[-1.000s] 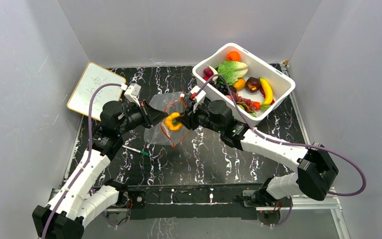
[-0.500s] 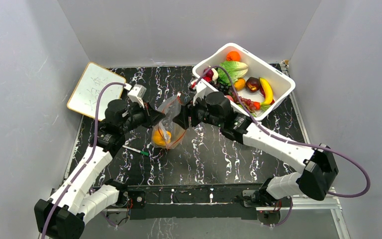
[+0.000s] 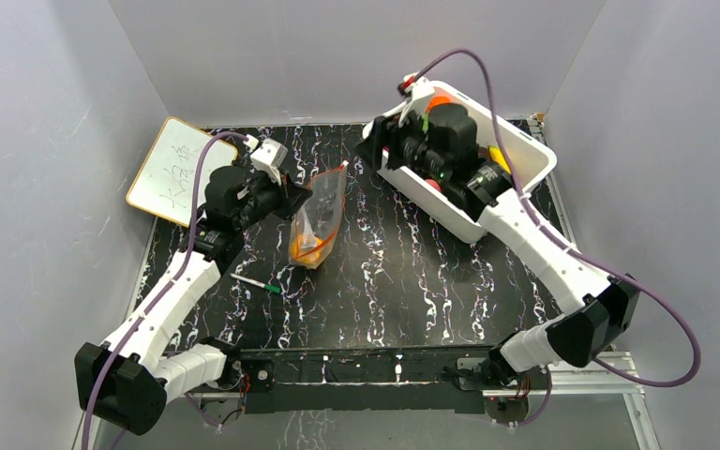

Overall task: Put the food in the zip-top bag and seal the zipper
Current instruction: Place the fake vegetable in the zipper food storage bag, then pick up the fake fruit from the bin.

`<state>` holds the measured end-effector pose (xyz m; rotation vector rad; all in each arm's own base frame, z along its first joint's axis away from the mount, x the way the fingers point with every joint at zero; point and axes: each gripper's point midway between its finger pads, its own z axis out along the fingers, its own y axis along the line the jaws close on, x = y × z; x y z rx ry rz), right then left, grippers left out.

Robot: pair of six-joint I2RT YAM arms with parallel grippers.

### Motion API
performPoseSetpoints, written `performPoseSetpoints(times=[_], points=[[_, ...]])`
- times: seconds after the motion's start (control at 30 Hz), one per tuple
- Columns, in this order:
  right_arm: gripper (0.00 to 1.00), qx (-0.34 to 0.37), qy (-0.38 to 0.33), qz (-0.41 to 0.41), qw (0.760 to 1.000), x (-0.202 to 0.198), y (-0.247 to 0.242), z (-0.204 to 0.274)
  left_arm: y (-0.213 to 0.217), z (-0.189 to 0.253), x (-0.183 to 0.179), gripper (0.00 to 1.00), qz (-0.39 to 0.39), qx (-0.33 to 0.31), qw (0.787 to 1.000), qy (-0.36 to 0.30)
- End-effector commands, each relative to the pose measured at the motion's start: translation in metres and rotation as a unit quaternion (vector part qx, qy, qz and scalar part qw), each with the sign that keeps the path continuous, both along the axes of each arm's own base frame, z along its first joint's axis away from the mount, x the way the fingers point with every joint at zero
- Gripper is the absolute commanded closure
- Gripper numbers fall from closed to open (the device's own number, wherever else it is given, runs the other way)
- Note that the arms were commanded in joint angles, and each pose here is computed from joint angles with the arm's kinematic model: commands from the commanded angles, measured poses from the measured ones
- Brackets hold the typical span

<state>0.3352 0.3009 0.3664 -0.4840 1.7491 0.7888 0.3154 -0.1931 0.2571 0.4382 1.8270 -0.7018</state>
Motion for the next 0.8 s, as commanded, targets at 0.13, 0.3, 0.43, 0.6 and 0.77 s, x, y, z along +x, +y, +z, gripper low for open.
performPoseSetpoints(times=[0.13, 0.3, 0.43, 0.6, 0.77], points=[[0.41, -0.045, -0.013, -0.118, 0.992, 0.088, -0.072, -0.007, -0.009, 0.03, -0.011, 1.0, -0.06, 0.026, 0.993, -0.095], [0.42, -0.095, 0.013, -0.206, 0.974, 0.128, -0.119, -0.05, -0.002, 0.014, -0.014, 1.0, -0.045, 0.032, 0.994, -0.096], [0.42, -0.155, 0.035, -0.274, 0.949, 0.149, -0.16, -0.087, -0.007, 0.003, -0.023, 1.0, -0.062, 0.027, 0.996, -0.057], [0.42, -0.195, 0.047, -0.349, 0.915, 0.166, -0.206, -0.113, -0.01, 0.005, -0.041, 1.0, -0.08, 0.004, 0.996, -0.047], [0.44, -0.234, 0.059, -0.418, 0.876, 0.182, -0.248, -0.141, -0.008, -0.003, -0.049, 1.0, -0.081, -0.002, 0.995, -0.052]])
